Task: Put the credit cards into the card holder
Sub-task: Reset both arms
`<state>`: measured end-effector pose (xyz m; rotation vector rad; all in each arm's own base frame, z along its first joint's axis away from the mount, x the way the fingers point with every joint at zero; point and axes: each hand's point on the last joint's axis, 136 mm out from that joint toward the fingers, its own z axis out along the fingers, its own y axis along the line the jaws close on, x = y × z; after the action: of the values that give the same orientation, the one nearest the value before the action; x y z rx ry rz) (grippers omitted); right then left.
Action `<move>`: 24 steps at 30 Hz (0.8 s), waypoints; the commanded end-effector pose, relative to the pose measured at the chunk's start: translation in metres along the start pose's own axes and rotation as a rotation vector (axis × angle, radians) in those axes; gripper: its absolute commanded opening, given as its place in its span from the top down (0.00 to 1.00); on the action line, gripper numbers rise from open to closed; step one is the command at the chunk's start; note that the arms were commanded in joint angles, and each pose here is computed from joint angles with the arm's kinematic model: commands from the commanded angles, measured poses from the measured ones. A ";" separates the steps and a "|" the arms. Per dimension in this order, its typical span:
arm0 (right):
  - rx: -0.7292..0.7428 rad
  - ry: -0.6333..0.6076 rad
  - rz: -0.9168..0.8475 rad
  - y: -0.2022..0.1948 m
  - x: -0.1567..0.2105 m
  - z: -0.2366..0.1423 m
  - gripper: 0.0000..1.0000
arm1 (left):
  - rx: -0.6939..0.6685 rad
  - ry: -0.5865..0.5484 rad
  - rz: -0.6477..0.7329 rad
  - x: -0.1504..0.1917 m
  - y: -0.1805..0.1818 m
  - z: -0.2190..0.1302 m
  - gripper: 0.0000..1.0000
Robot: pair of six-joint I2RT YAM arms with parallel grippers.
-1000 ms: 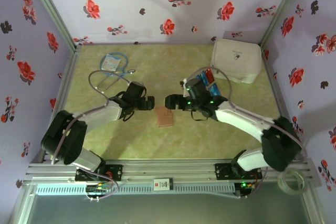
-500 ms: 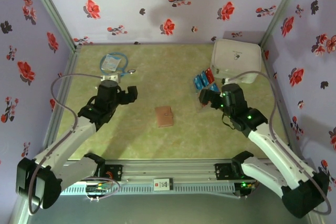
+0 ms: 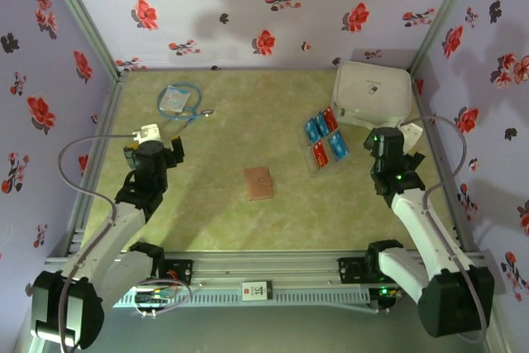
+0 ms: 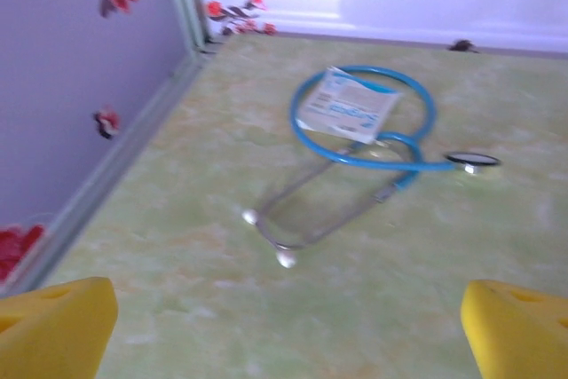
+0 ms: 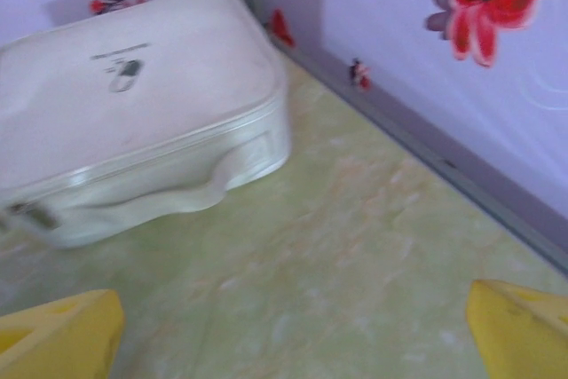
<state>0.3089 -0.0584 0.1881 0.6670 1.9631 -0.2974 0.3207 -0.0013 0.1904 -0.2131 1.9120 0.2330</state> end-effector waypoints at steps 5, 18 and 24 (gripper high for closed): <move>0.179 -0.082 -0.028 -0.027 0.009 0.035 0.01 | -0.037 -0.078 0.035 -0.002 0.010 0.021 0.00; -0.050 -0.147 -0.122 0.022 0.042 0.083 0.01 | 0.028 -0.080 0.049 0.039 0.009 0.078 0.00; -0.213 -0.149 -0.160 0.048 0.054 0.087 0.01 | 0.146 -0.052 0.069 0.061 -0.008 0.098 0.00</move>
<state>0.3634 -0.0580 0.0801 0.4409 1.9637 -0.3330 0.3731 0.0309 0.0854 -0.1397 1.9611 0.2299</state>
